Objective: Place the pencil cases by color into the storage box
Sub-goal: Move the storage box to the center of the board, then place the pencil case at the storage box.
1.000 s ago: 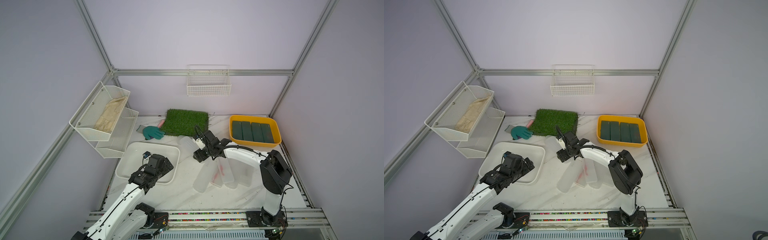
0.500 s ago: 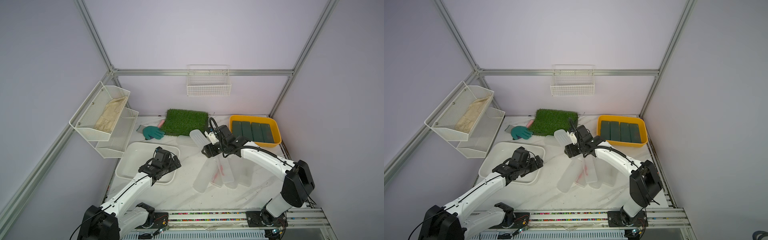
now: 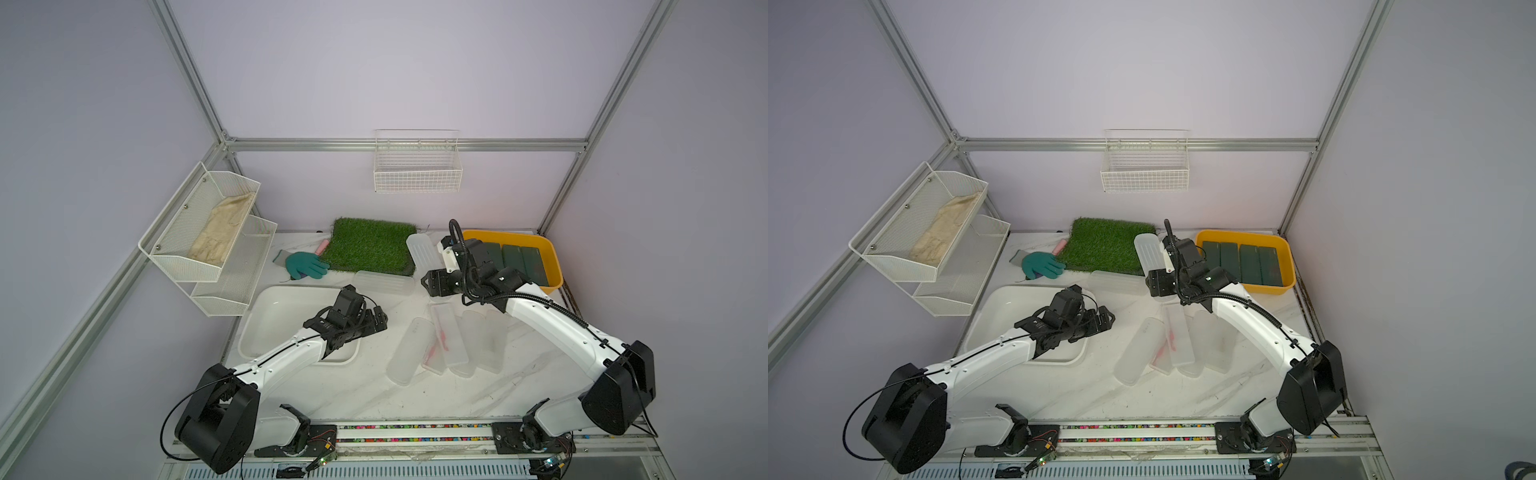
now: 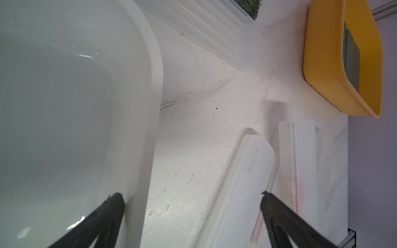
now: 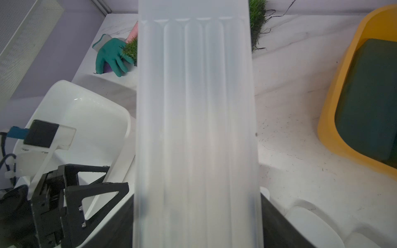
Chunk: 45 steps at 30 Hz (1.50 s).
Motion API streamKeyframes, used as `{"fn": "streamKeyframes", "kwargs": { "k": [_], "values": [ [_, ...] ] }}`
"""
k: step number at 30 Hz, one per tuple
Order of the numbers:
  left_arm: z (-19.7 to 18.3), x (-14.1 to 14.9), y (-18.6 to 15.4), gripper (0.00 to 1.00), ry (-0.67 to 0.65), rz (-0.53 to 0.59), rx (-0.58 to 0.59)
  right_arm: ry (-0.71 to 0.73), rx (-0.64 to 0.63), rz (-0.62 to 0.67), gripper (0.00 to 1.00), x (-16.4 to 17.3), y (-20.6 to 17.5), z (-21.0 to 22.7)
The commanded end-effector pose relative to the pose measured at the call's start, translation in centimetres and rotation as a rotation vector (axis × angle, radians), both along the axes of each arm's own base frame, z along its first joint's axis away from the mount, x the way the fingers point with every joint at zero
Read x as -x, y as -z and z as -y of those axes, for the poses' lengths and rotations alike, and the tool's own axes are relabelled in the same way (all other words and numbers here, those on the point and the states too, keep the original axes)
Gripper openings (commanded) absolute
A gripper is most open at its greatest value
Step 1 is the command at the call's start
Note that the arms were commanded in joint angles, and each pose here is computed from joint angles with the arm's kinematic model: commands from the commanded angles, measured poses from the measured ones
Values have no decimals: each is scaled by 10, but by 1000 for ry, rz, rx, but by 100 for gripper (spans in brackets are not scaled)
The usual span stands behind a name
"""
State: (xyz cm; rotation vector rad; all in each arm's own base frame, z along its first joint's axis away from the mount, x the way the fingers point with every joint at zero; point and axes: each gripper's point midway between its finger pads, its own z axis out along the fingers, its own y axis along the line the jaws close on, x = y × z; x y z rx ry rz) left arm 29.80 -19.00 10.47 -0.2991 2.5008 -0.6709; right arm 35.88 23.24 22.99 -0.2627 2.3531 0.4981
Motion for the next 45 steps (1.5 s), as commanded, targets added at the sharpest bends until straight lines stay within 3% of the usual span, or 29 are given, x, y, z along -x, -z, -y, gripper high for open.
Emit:
{"fn": "streamKeyframes", "kwargs": {
  "k": [1,7,13,20,26,32,38,45],
  "values": [
    [28,-20,-39,100,13,100,93,66,-28,40,61,-5,-22,8],
    [29,-17,-59,100,5,144,105,123,-32,50,61,-10,-32,14],
    [-35,-13,-119,100,-131,275,-38,137,-84,36,60,-12,-32,-5],
    [-115,-17,-172,100,-290,363,-122,108,-88,20,60,5,-18,-80],
    [-163,-21,-220,100,-386,468,-232,97,-91,-14,58,46,15,-159],
    [-207,-14,-275,100,-507,579,-294,90,-89,-67,57,80,47,-211],
    [-223,-14,-298,100,-552,619,-329,131,-26,-97,57,95,76,-236],
    [-216,-22,-295,100,-528,626,-287,193,2,-143,58,96,100,-246]
  ]
}}
